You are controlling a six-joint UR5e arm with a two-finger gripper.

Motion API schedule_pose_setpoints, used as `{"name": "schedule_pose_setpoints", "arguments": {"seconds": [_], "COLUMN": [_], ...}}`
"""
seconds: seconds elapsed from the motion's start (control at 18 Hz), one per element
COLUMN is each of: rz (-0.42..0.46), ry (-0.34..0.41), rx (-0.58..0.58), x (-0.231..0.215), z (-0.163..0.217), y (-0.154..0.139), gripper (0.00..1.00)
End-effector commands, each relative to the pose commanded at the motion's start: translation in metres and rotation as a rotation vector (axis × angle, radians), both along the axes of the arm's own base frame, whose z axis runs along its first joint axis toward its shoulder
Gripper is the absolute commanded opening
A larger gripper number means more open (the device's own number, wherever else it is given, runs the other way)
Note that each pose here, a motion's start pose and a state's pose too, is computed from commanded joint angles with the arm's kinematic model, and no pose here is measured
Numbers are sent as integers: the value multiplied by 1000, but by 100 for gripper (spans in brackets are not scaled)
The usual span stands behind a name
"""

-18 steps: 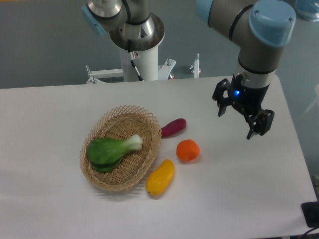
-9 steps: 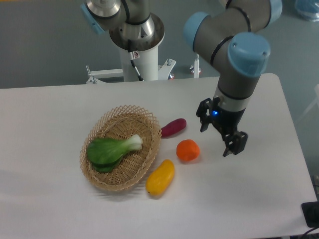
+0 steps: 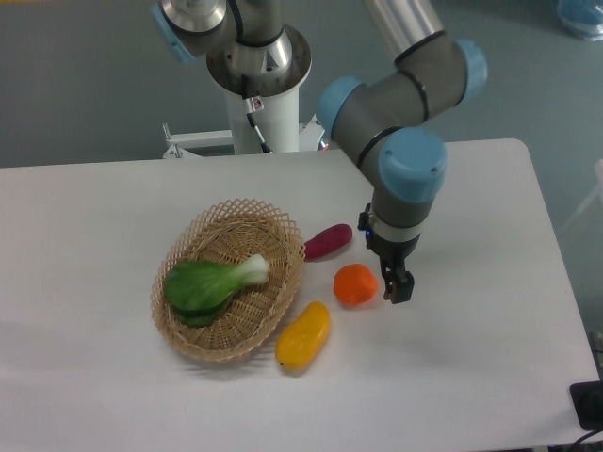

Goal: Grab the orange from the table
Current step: 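Lower the gripper around the orange and close on it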

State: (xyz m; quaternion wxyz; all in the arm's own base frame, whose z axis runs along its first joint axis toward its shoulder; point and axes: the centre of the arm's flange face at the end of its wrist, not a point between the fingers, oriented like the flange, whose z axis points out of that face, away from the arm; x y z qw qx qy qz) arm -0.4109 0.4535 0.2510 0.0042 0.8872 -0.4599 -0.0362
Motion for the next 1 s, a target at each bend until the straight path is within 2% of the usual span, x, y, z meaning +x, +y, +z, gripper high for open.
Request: {"name": "schedule_pose_setpoints", "arguments": {"seconds": [0.61,0.89,0.94,1.0], "rz": [-3,-6,-11,-11], "ry": [-46,-37,-37,-36], "rx": [-35,-28,-30,-29], "x": [18,18,20,21], "z": [-36,-44,-45,-44], "y": [0,4,5,5], "gripper": [100,100,97,82]}}
